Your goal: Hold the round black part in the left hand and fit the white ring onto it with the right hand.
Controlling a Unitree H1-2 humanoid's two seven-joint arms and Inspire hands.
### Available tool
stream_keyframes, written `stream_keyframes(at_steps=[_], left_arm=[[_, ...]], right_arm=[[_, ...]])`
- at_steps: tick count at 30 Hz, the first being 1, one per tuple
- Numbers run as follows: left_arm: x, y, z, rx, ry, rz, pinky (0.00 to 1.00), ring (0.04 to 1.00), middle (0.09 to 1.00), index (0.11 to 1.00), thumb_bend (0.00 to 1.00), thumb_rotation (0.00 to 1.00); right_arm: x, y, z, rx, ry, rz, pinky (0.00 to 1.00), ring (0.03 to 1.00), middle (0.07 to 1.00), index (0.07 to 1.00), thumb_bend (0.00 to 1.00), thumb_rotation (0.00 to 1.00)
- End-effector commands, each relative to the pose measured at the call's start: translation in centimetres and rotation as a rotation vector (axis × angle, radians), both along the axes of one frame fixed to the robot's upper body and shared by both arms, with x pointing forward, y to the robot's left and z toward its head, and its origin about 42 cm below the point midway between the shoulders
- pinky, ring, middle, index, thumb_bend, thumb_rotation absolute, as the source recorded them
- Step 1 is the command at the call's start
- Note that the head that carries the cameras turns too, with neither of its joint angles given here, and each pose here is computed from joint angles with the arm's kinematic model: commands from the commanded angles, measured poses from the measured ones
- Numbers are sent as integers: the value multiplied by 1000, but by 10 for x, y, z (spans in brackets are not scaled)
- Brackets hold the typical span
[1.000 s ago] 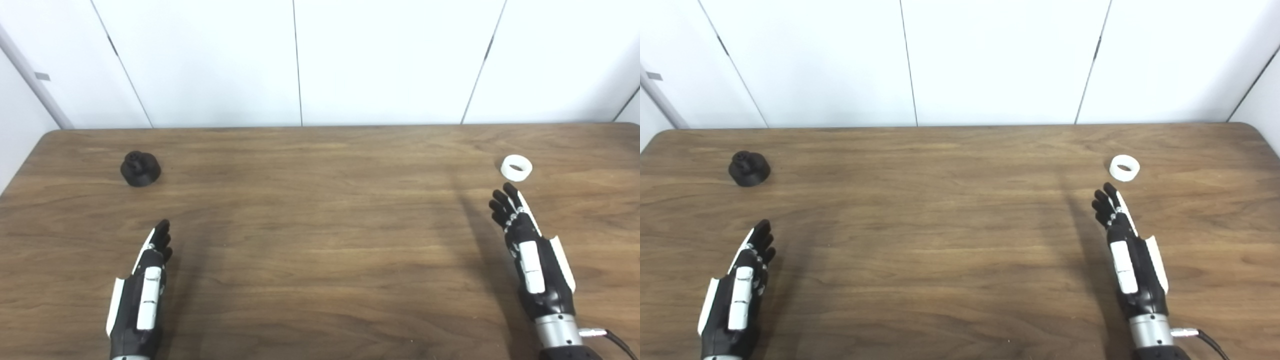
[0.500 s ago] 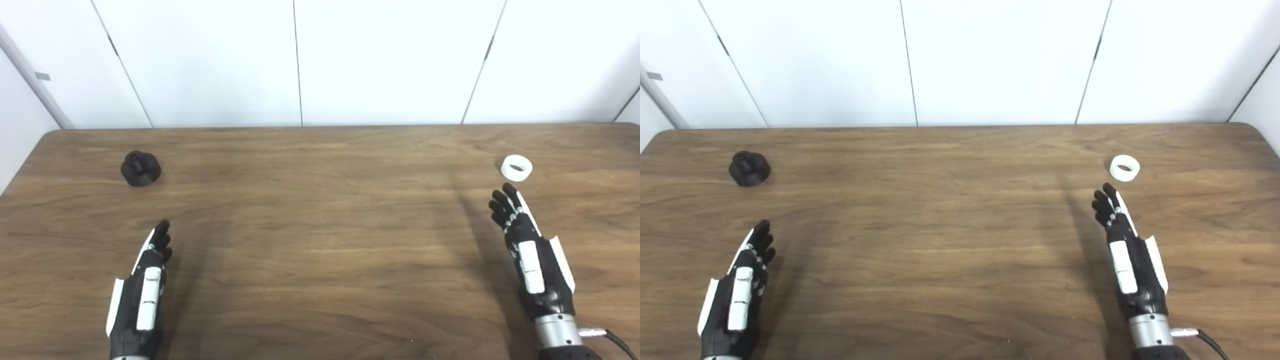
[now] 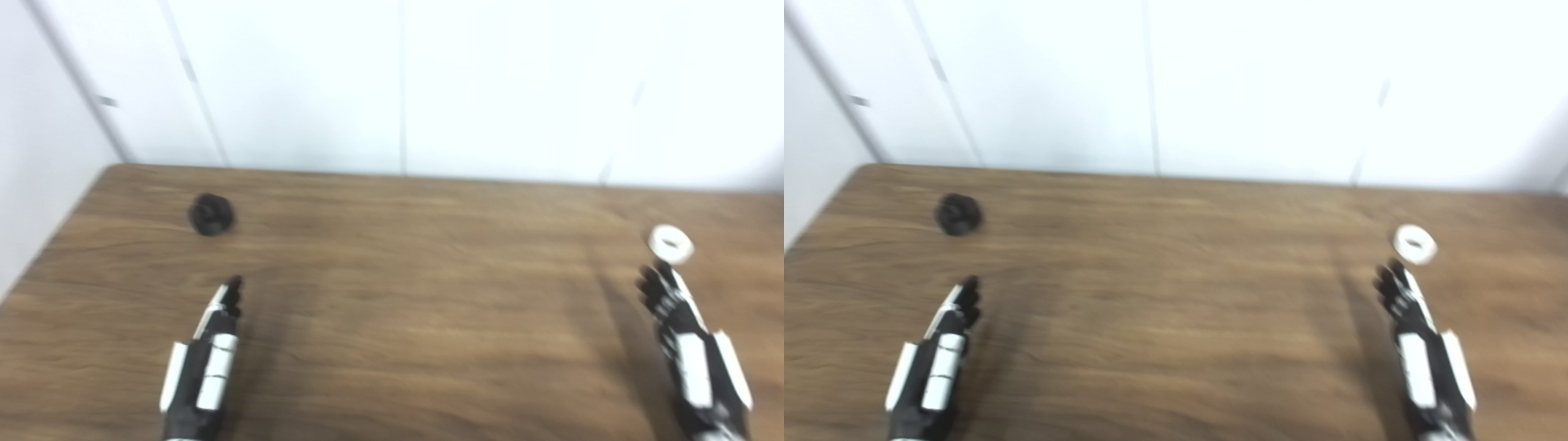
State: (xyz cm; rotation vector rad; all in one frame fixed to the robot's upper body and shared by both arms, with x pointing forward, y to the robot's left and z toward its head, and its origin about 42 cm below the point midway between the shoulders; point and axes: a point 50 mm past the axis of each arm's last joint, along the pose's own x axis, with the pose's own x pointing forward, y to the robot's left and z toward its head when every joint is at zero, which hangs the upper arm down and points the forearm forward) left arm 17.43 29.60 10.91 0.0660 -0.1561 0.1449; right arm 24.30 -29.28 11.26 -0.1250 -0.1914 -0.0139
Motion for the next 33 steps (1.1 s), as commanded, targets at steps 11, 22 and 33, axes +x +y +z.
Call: stream_keyframes(at_steps=[11, 22, 33], left_arm=[[-1, -23, -22, -12, 37, 29, 1000, 996, 968, 931, 508, 799], [0, -27, -21, 25, 44, 66, 1000, 988, 955, 914, 539, 745], [18, 5, 20, 171, -15, 158, 933, 946, 923, 897, 789, 527]], right_arm=[[-12, -8, -40, -7, 99, -23, 997, 974, 975, 984, 492, 1000], [-11, -11, -42, -41, 101, -45, 980, 936, 950, 955, 426, 1000], [-9, -8, -42, 16, 91, 10, 1000, 995, 994, 997, 457, 1000]])
